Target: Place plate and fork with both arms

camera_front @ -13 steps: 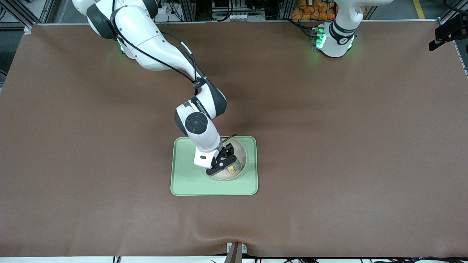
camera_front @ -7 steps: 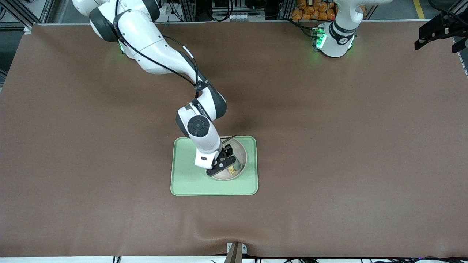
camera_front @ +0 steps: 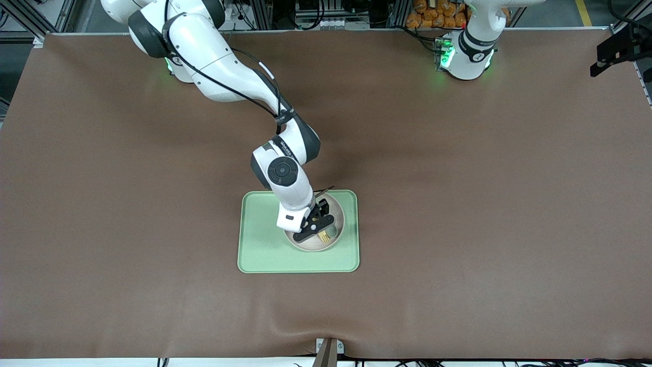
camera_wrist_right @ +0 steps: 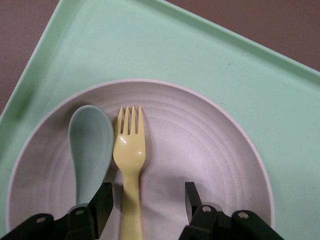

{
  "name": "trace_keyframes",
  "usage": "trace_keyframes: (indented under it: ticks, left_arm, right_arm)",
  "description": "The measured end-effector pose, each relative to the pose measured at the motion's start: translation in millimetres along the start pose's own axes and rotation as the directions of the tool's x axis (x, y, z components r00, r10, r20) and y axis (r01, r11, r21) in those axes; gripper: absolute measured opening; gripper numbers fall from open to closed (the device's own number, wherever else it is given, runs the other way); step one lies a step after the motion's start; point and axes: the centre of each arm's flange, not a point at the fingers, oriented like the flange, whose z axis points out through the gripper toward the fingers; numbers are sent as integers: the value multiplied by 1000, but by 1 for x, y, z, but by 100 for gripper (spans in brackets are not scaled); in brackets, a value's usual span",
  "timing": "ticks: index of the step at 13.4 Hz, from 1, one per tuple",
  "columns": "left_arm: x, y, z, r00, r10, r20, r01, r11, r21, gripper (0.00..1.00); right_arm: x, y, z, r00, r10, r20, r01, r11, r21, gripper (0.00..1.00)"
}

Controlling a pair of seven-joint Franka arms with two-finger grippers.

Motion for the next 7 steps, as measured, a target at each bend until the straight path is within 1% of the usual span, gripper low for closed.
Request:
trace_keyframes:
  ticks: [1, 3, 4, 5, 6, 7]
  left_arm:
    - [10, 3, 7, 1000, -11, -7, 11, 1000, 1, 100]
    - [32, 16, 25, 999, -37, -6, 37, 999, 1, 100]
    - [40, 21, 31, 999, -45, -5, 45, 999, 1, 100]
    - [44, 23, 35, 999, -52, -4, 52, 999, 1, 100]
    - [45, 23, 35, 998, -57, -6, 57, 998, 0, 100]
    - [45, 20, 35, 998, -62, -7, 62, 998, -1, 100]
  right_arm:
    - [0, 0, 1, 1000, -2, 1, 2, 1000, -2, 67]
    - [-2, 0, 5, 1000, -10, 4, 10, 1000, -13, 62]
    - [-2, 0, 6, 1000, -12, 1, 12, 1000, -17, 52]
    - [-2, 0, 6, 1000, -12, 0, 12, 1000, -18, 52]
    - [-1, 1, 5, 1000, -12, -2, 12, 1000, -19, 46]
    - [0, 1, 4, 1000, -11, -6, 11, 1000, -20, 33]
